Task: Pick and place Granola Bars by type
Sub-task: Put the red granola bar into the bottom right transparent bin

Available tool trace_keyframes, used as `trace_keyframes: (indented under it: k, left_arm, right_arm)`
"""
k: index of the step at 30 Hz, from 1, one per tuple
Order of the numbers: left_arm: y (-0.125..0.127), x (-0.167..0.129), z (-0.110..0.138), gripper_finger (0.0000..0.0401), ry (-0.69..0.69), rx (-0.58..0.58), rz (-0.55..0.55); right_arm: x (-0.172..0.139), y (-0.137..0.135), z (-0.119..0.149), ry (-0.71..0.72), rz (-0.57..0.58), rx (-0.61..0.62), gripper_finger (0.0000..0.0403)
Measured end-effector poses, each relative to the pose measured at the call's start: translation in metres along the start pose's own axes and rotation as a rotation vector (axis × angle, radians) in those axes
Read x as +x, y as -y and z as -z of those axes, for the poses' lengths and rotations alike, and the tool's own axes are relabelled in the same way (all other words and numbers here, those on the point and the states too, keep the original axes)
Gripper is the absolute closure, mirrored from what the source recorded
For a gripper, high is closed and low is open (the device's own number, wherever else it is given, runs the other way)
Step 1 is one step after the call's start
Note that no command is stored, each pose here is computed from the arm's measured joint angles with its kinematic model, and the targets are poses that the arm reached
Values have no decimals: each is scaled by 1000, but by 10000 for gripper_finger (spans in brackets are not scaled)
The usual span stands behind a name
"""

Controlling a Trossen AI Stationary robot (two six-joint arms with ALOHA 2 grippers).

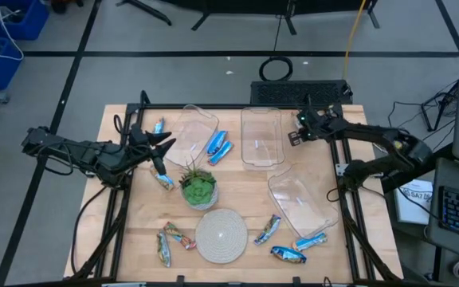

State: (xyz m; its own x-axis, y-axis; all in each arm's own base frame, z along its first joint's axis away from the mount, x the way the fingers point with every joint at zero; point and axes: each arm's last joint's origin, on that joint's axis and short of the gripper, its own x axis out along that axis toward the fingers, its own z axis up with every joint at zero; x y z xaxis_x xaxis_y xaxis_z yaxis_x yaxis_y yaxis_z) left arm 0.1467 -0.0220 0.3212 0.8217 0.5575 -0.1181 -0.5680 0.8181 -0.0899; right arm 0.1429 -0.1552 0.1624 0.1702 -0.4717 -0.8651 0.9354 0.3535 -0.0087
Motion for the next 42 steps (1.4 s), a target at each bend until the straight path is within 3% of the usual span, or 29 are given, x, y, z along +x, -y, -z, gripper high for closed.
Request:
trace_keyframes:
  k: [6,11,15,21,27,30,36,42]
  left_arm:
    - [0,0,0,274,-1,-25,3]
    - [3,0,1,274,-41,-161,115]
    - [4,-1,7,274,-121,-192,180]
    - [12,-3,21,274,-297,-112,364]
    - [23,-2,38,274,-480,-95,466]
    - [32,-4,52,274,-626,-63,518]
    - [57,-10,77,274,-832,10,604]
    - [83,-22,106,274,-1034,39,637]
  right_arm:
    - [-92,8,10,36,-82,-45,399]
    - [-179,10,31,35,-370,-49,400]
    - [-216,9,44,-4,-547,-48,400]
    - [-219,-37,62,-122,-634,-221,400]
    - [-221,-97,110,-229,-680,-447,401]
    - [-224,-100,137,-254,-609,-489,401]
    - [-236,-85,168,-236,-548,-431,401]
    - [-219,-87,196,-282,-397,-530,402]
